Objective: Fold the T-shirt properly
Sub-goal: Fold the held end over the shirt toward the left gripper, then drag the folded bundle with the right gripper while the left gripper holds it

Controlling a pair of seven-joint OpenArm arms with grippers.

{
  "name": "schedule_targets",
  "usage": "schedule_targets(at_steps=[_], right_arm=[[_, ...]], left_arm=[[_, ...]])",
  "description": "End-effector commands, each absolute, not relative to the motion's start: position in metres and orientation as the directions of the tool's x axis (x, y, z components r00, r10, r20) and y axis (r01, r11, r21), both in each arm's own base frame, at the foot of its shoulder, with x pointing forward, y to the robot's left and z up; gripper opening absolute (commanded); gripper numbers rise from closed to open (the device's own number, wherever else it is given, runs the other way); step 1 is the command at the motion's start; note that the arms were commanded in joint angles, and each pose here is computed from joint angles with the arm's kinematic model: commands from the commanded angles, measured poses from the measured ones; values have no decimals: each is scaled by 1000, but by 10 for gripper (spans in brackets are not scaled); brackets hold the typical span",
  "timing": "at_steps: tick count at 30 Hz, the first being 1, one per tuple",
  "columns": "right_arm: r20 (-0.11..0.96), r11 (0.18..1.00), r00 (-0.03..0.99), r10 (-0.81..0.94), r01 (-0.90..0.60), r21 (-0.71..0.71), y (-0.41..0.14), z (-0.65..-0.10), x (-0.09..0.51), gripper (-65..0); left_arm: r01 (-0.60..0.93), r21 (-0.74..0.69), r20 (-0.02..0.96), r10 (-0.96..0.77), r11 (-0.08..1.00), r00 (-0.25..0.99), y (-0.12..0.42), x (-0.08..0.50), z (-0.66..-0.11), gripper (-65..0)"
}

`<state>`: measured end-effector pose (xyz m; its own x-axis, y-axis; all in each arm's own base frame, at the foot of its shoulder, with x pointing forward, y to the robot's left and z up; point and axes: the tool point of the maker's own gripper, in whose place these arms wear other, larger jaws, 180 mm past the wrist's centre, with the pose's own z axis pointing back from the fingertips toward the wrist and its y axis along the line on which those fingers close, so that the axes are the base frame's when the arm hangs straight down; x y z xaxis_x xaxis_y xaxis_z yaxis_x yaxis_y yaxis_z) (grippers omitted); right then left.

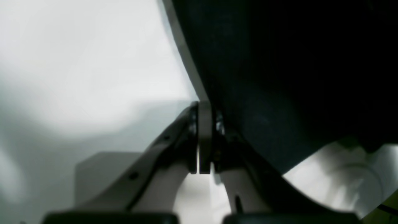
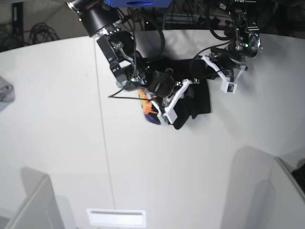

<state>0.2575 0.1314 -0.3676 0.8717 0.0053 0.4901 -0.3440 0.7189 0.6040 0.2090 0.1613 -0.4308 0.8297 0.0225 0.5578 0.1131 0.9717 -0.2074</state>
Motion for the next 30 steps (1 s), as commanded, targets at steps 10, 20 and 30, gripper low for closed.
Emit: schedule_targets(at_steps=[10, 20, 30], right_arm=[[485, 715, 875, 1, -339, 611, 136, -371, 266, -650], [481, 716, 877, 3, -337, 611, 136, -372, 267, -419], [515, 683, 853, 85, -426, 593, 158, -363, 254, -227]], left_arm=[[114, -195, 529, 7, 974, 849, 164, 194, -433, -650], [97, -93, 549, -30, 991, 836, 218, 155, -407, -650], [17, 18, 550, -24, 1000, 835, 283, 131, -390, -650]])
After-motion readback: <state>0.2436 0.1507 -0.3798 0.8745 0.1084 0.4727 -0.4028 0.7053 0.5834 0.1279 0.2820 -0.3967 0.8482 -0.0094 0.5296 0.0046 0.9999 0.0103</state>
